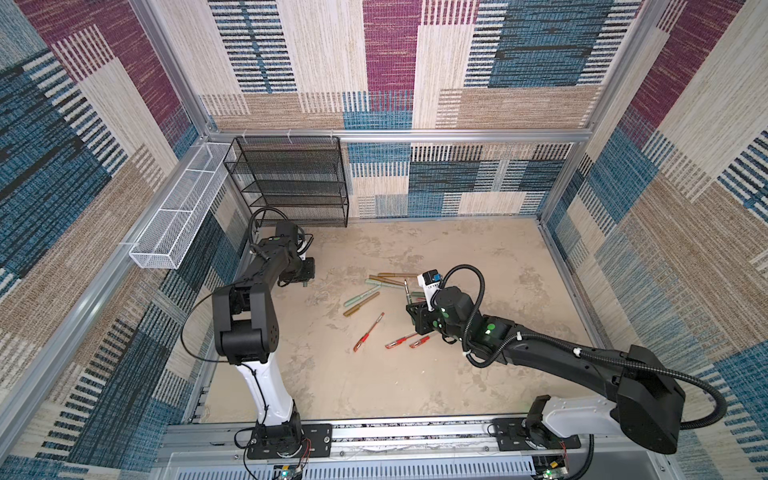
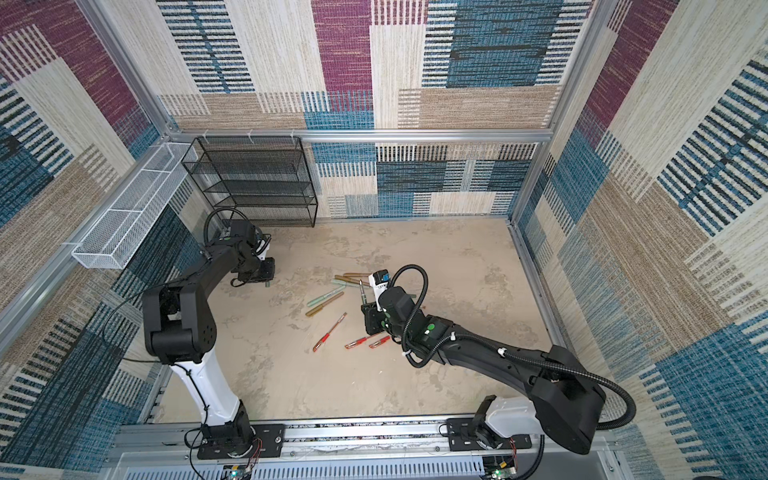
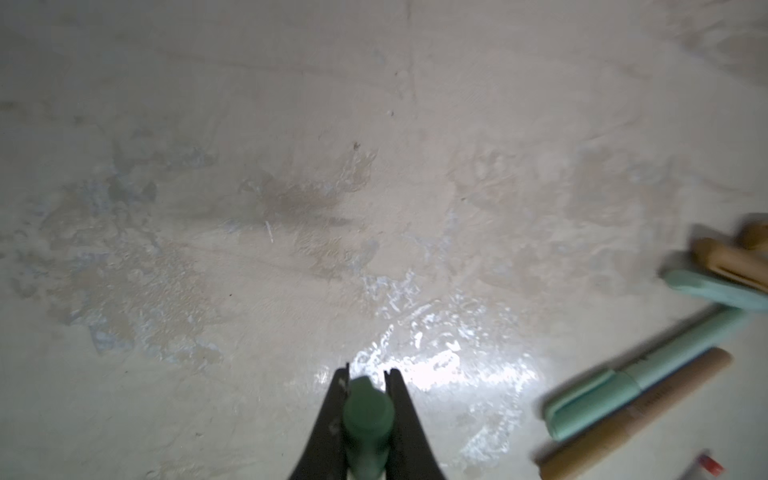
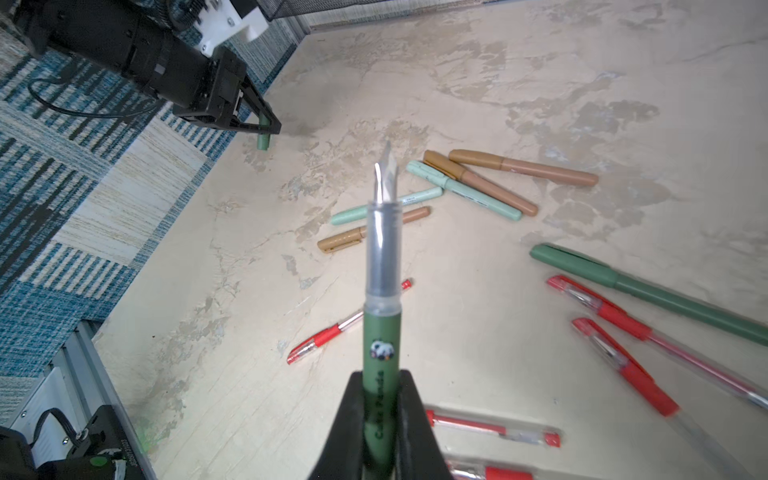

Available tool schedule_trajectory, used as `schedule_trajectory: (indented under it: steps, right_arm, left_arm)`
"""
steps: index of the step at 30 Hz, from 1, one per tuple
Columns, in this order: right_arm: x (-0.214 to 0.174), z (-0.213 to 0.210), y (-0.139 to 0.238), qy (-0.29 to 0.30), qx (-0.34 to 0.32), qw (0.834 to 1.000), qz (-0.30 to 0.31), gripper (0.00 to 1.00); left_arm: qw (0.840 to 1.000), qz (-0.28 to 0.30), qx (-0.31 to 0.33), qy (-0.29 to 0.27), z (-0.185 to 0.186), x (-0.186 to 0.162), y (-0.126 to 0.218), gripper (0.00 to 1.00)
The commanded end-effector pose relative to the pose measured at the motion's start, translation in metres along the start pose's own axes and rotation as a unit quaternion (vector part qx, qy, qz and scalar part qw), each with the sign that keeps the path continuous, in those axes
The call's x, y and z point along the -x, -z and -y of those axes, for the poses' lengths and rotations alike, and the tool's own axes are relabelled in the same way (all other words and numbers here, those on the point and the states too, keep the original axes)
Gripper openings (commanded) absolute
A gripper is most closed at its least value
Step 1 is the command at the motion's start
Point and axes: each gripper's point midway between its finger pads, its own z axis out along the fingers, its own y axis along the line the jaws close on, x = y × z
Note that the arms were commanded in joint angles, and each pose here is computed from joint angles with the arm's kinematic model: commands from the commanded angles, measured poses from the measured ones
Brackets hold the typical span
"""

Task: Open the pen caps
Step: 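Pull the right gripper away from the left gripper to uncap the pen, then drop the green cap with the left gripper while the right gripper lowers the pen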

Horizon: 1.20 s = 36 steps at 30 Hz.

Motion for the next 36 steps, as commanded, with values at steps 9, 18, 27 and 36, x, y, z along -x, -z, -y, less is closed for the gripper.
schedule_trajectory:
  steps: [9, 18, 27, 36]
  right_arm:
    - [0.000, 0.025, 0.026, -0.012, -0.034, 0.999, 0.024, 0.02]
    - [0.004, 0.025, 0.029, -0.011, -0.034, 0.999, 0.031, 0.01]
    - [0.011, 0.030, 0.031, -0.002, -0.045, 0.999, 0.031, 0.01]
    - [0.037, 0.053, 0.033, 0.015, -0.086, 0.996, 0.025, 0.02]
  left_arm:
    - [0.994, -0.102, 0.026, -0.022, -0.011, -0.020, -0.044, 0.01]
    - [0.993, -0.110, 0.026, -0.019, -0.010, -0.022, -0.048, 0.26]
    - [0.998, -0.065, 0.013, -0.024, 0.006, -0.011, -0.010, 0.55]
    - [0.996, 0.035, -0.024, -0.075, 0.052, -0.022, 0.063, 0.72]
